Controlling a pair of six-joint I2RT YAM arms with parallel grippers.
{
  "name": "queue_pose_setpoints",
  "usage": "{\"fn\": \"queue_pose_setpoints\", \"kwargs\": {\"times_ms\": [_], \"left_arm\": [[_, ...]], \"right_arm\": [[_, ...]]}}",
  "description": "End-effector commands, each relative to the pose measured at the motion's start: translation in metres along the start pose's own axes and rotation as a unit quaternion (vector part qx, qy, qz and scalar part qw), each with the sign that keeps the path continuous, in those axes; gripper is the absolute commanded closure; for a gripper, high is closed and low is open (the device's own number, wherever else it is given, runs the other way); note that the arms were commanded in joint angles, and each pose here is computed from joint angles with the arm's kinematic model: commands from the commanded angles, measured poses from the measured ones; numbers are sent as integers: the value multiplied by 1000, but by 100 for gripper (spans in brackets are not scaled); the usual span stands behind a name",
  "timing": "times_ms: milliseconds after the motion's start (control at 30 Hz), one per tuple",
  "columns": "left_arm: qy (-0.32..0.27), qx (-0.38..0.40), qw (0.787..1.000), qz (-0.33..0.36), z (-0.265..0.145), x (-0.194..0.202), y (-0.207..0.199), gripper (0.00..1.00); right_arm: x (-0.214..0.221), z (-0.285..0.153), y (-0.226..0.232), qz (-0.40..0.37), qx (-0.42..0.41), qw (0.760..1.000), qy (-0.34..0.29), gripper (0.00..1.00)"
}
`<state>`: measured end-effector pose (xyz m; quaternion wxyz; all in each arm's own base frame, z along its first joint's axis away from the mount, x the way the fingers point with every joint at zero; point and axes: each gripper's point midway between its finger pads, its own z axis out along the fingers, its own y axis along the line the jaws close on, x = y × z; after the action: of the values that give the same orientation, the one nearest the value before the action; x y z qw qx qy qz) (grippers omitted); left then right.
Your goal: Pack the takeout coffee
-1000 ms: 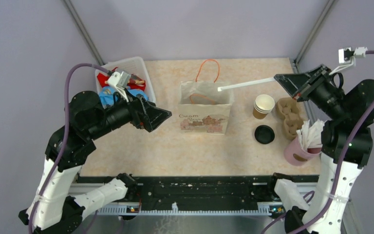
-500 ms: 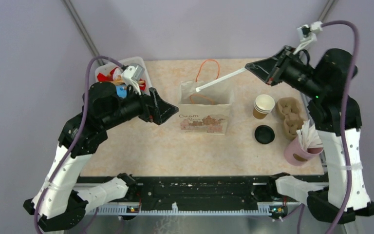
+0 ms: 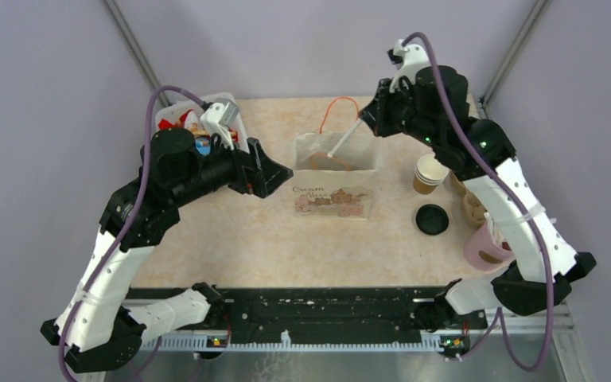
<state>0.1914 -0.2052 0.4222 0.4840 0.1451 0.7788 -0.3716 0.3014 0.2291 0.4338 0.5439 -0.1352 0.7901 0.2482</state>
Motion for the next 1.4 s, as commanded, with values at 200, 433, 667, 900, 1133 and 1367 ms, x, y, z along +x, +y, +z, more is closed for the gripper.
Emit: {"fn": "queue_pose_setpoints", "kwargs": {"times_ms": [200, 433, 667, 900, 1133, 1367], "left_arm": [[-20, -10, 1000, 9, -7, -12, 1, 2], [-16, -15, 1000, 12, -6, -10, 3, 2], [-13, -17, 1000, 10, -7, -8, 4, 2], [-16, -20, 1000, 9, -12, -5, 5, 2], [-16, -7, 1000, 23, -19, -5, 1, 2], [-14, 29, 998, 51, -28, 0, -10, 2]], "right_arm": [[-2, 43, -12, -101, 78, 992, -11, 100], [28, 83, 2, -115, 51, 992, 26, 100], [72, 108, 6, -134, 46, 987, 78, 100], [120, 120, -6, -137, 76, 979, 133, 91], [65, 85, 7, -70, 99, 987, 107, 54], [33, -27, -34, -3, 195, 978, 70, 39]]}}
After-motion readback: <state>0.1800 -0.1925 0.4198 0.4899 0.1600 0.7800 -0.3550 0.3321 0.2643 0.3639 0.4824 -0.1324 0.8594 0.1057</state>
